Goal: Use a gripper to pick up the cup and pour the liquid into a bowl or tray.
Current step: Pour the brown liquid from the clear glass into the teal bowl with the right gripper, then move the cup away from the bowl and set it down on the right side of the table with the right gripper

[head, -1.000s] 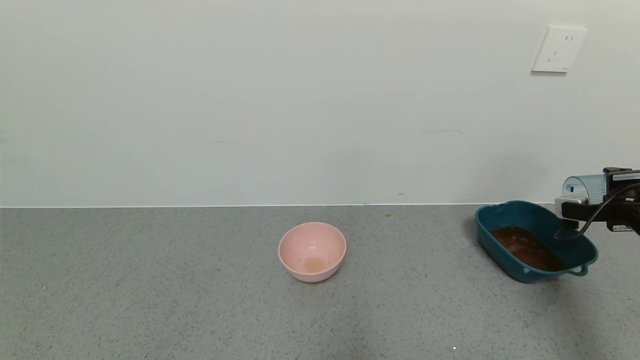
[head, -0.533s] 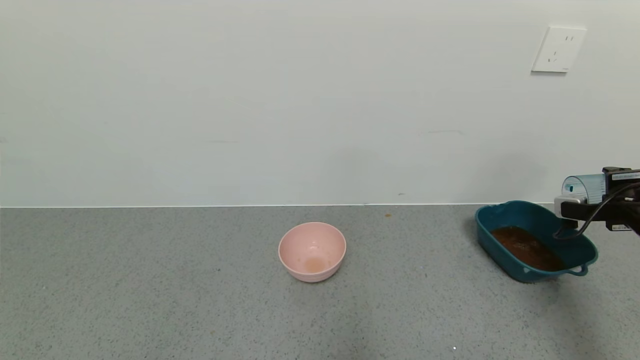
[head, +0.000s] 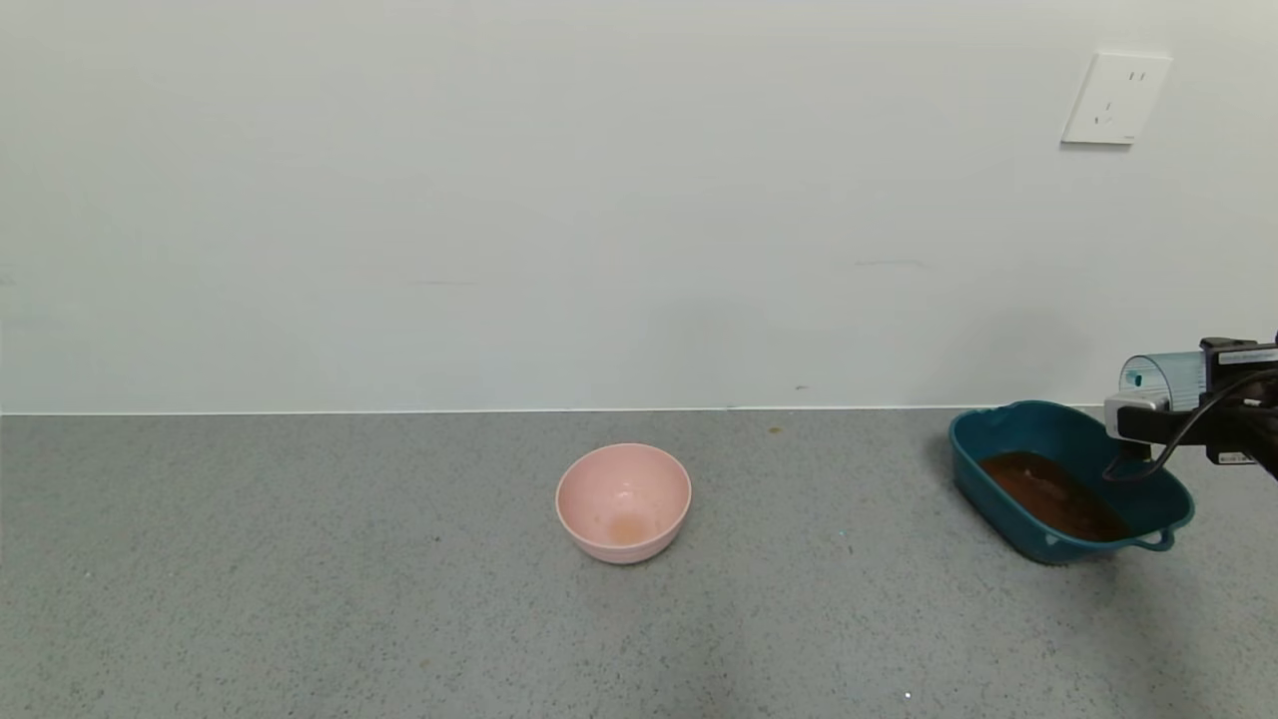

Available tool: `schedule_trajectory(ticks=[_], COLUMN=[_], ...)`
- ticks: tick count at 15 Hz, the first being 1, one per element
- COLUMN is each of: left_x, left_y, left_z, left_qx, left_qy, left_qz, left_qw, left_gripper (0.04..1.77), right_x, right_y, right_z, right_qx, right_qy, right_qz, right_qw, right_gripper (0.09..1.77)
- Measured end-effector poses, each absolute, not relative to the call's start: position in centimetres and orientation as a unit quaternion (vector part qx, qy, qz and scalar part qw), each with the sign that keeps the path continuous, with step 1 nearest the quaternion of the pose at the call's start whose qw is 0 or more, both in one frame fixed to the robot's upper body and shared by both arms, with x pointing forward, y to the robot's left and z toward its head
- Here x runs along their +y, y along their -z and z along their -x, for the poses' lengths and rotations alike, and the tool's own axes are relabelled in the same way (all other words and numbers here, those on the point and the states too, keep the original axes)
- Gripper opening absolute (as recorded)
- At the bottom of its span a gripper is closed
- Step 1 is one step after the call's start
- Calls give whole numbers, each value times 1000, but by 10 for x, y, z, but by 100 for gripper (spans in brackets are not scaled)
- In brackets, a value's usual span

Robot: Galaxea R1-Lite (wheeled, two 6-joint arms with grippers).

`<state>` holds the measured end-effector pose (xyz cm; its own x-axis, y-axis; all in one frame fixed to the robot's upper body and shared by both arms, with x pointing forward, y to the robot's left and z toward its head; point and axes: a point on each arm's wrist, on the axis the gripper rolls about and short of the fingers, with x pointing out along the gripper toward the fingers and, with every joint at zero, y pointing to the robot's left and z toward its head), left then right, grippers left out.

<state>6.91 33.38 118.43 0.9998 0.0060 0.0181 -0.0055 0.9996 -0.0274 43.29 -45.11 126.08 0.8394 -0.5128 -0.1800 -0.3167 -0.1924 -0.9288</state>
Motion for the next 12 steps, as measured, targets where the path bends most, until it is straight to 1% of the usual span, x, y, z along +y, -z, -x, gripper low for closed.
schedule_trajectory(ticks=[2,4,8,12], left_x=[334,334,334,334], left_y=[-1184,-1184,-1184,-1184], left_z=[-69,-69,-69,-69], left_qx=[-9,-9,-9,-9], left_qy=[-3,-3,-3,-3], left_qz=[14,14,14,14], left_qw=[1000,1000,1000,1000], left_gripper=[172,172,172,172], right_x=[-451,-450,-446,-443], right_y=[-1259,-1255,-1243,-1239], right_z=[-432,-430,-421,-414], right_qx=[271,274,280,268], right_qy=[83,82,90,116], right_qz=[766,749,679,588], right_qw=[577,598,673,754], right_gripper=[136,136,136,136])
